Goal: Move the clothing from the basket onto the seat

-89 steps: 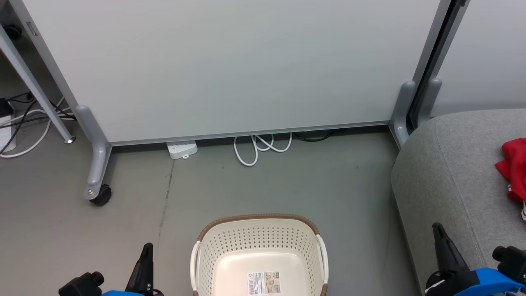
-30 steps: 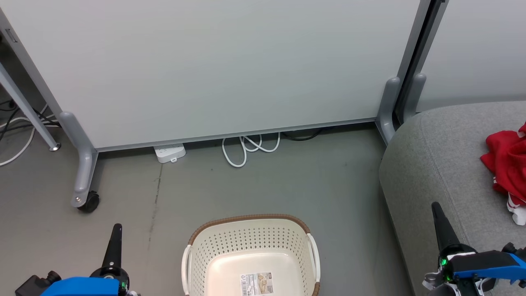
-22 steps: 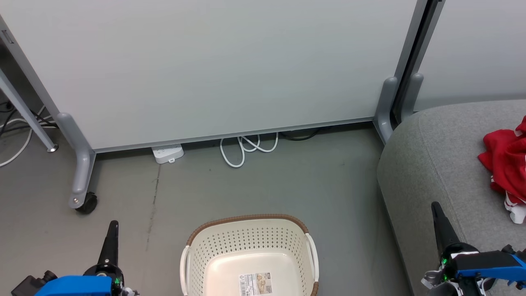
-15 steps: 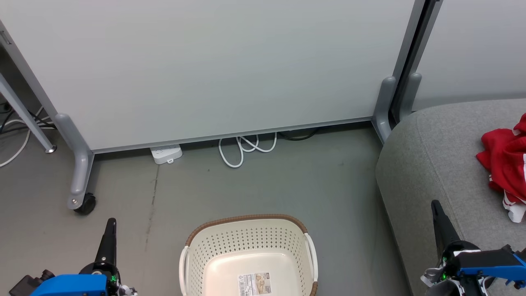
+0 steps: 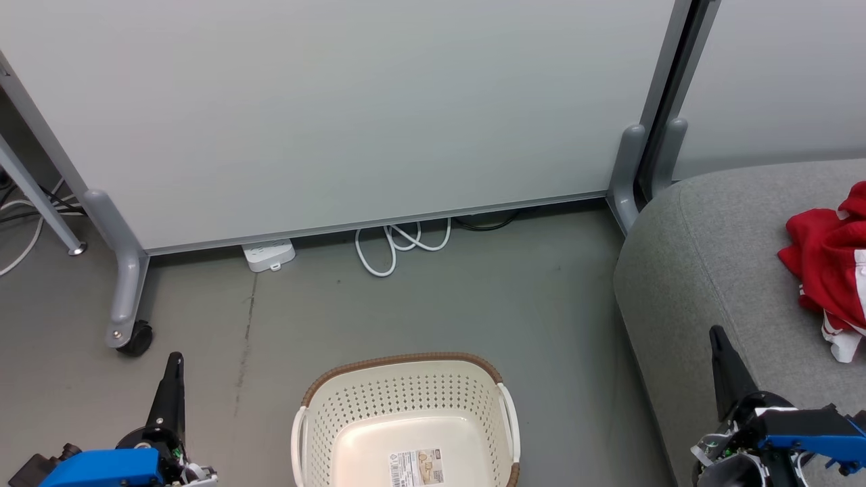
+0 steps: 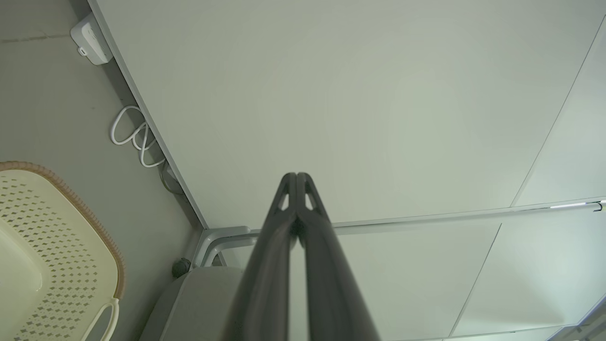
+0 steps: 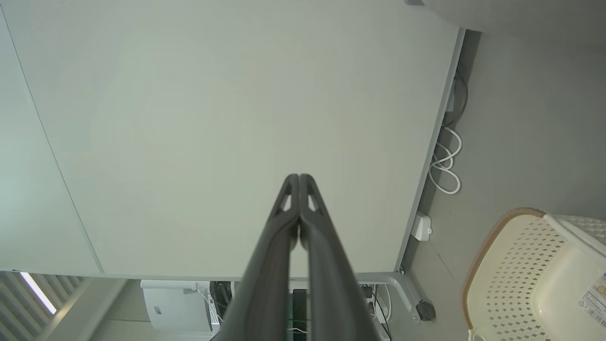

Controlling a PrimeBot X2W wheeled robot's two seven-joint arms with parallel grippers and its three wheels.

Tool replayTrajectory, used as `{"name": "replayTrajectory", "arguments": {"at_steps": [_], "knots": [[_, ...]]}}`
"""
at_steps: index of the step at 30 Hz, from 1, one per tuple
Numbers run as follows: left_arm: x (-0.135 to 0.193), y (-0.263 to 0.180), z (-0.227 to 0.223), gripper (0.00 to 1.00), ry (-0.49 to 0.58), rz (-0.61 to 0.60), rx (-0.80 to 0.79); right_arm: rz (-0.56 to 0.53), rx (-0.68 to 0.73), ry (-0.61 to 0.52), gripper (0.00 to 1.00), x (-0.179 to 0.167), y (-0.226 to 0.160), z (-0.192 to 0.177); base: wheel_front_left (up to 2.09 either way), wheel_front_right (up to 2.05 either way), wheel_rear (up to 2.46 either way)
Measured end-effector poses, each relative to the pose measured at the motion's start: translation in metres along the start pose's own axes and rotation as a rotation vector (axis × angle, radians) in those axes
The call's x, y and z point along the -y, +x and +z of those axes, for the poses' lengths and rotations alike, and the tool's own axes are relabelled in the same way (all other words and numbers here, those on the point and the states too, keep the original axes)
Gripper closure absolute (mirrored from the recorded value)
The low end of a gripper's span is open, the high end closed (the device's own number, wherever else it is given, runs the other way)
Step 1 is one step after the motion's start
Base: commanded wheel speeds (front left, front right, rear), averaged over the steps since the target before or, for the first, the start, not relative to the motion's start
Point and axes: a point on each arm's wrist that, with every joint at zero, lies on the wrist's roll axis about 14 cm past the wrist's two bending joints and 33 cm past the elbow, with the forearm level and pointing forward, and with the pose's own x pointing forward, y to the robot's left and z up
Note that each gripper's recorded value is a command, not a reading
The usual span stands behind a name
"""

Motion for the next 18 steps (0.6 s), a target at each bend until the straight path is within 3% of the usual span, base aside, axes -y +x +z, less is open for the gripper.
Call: {"name": "replayTrajectory", "arguments": {"at_steps": [18], "knots": [[0.0061, 0.0024, 0.0018, 1.0, -0.071, -0.023, 0.0, 0.015, 0.016, 0.087, 1.0, -0.0034, 0.0017, 0.0038, 0.0, 0.0, 0.0]]}}
